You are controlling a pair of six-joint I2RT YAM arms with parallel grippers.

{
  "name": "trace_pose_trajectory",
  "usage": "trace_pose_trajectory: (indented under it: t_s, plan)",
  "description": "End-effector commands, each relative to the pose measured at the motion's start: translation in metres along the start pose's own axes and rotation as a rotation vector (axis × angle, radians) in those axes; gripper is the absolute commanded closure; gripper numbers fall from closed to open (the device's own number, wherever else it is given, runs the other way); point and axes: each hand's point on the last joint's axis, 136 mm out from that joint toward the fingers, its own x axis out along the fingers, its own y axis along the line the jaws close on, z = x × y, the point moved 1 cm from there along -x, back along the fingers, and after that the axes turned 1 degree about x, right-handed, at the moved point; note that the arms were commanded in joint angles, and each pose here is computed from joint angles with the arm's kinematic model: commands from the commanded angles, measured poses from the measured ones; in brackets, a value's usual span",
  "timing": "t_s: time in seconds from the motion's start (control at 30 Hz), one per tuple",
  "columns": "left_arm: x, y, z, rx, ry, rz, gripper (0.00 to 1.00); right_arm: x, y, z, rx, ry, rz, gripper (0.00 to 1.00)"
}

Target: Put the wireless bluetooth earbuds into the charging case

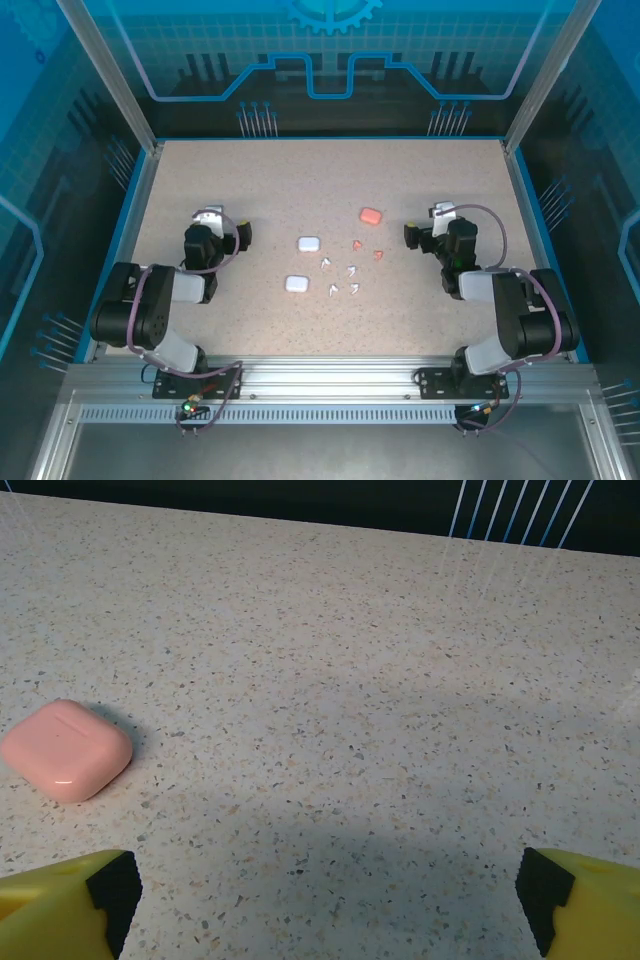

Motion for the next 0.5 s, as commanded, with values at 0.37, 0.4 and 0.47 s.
trace_pose_trajectory:
  t_s: [0.37,0.4,0.47]
  plan:
    - [0.001,-0.0038,0.0088,0.005,-0.017,-0.025,0.01,0.0018,-0.0022,0.0024,-0.005,-0.002,0.005,0.0]
    - [0.0012,-0.0032,0.009,0.002,-0.017,-0.023,0.01,0.0019,-0.0023,0.0028,-0.005,-0.003,0.004,0.0]
    - [0.0011,-0.0029,0.0082,0.003,-0.014,-0.022,0.01,0.0018,-0.0023,0.0029,-0.003,-0.004,0.006,0.0]
